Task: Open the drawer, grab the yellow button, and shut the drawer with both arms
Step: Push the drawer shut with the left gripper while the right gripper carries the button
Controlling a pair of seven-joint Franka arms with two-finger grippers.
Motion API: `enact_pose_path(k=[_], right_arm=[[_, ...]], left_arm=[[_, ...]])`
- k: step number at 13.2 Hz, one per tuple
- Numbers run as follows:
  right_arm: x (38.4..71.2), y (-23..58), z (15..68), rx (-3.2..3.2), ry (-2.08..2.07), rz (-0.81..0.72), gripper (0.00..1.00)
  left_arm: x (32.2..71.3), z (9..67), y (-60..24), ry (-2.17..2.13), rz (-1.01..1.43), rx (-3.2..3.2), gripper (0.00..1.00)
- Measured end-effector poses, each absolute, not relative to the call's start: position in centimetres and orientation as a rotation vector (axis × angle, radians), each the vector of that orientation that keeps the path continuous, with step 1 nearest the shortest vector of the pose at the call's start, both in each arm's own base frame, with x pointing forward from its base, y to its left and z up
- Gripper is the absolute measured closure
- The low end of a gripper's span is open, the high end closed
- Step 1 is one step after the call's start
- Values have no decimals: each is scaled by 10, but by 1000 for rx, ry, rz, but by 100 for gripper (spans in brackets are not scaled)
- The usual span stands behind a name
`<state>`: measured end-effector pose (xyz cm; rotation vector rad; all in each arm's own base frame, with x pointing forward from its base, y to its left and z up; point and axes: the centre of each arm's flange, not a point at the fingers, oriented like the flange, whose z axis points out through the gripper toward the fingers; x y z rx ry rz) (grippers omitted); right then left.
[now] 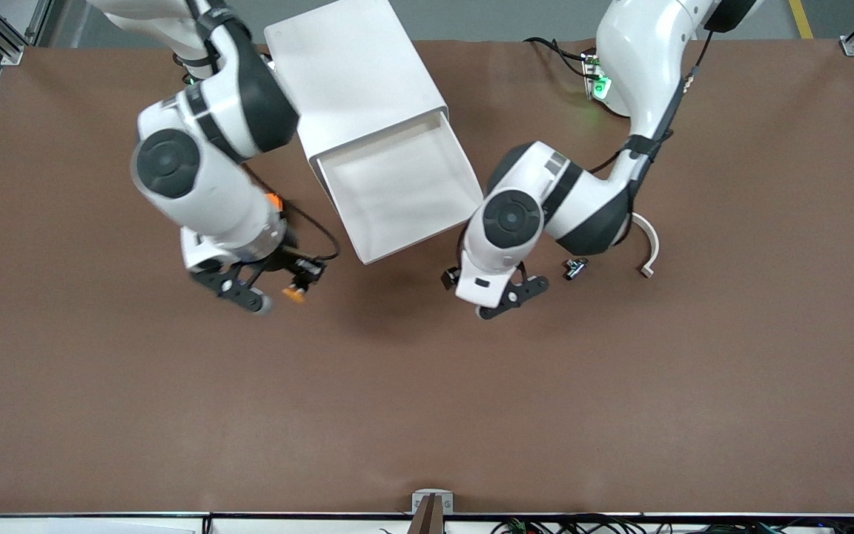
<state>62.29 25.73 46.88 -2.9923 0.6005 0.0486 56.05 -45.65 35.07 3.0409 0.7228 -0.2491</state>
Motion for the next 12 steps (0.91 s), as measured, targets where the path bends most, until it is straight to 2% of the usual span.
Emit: enact_pose_path(k=[5,9,12], right_arm=[[667,97,451,-3102,223,35,67],[681,47,404,-3128,63,94,67],[693,4,347,-3131,-12,108,67]], left_arm=[[507,347,-513,767,-269,3061,0],[464,343,-547,853,-414,3024,0],[426,335,-572,806,-471,3047,0]])
